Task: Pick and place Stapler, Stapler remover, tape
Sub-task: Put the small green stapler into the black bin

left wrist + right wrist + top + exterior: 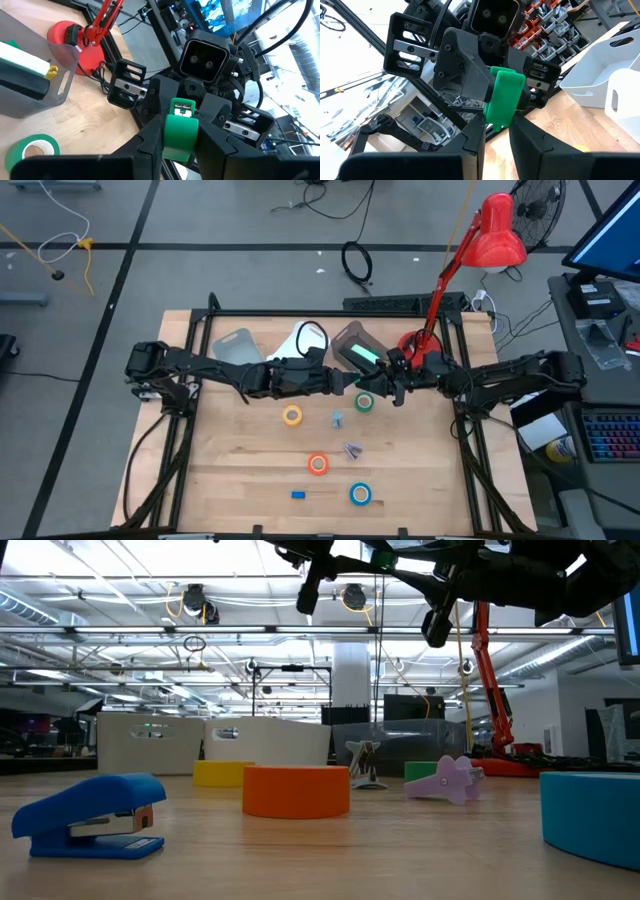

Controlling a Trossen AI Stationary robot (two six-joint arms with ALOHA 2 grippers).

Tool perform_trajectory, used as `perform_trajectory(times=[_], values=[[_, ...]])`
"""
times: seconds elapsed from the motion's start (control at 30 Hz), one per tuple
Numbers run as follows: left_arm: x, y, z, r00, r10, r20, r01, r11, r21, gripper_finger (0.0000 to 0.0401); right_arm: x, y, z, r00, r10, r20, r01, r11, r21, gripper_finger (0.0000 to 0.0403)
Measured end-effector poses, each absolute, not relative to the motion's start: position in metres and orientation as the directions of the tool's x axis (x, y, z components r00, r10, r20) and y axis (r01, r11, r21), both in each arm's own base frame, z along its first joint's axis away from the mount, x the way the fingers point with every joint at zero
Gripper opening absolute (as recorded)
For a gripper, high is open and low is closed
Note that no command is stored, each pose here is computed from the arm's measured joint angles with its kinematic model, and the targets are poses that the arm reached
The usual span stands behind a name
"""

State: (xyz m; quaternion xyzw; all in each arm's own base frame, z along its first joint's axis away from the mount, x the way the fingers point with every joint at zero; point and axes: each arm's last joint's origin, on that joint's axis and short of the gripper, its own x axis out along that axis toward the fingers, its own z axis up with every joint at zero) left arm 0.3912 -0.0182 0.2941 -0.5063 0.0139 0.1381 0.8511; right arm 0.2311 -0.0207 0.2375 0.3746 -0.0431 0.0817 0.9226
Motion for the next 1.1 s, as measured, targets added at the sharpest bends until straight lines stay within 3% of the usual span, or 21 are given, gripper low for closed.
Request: perform_trajectory(times=[0.53,0.9,1.1], values=[[0.392,-0.015,0.294,0.961,0.229,-0.157,-0.256,0.516,-0.817,0.0100,0.231,-0.021,0.238,0.984,0.109,0.143,-0.178,0.706,0.686,0.0059],[0.392,-0.006,0.293,0.956,0.243,-0.165,-0.270,0.510,-0.816,0.0218,0.231,-0.022,0.238,0.985,0.083,0.150,-0.165,0.709,0.686,0.0059],[0.392,0.003,0.294,0.956,0.244,-0.161,-0.270,0.524,-0.808,0.0254,0.231,-0.022,0.238,0.986,0.080,0.146,-0.159,0.708,0.688,0.0059]])
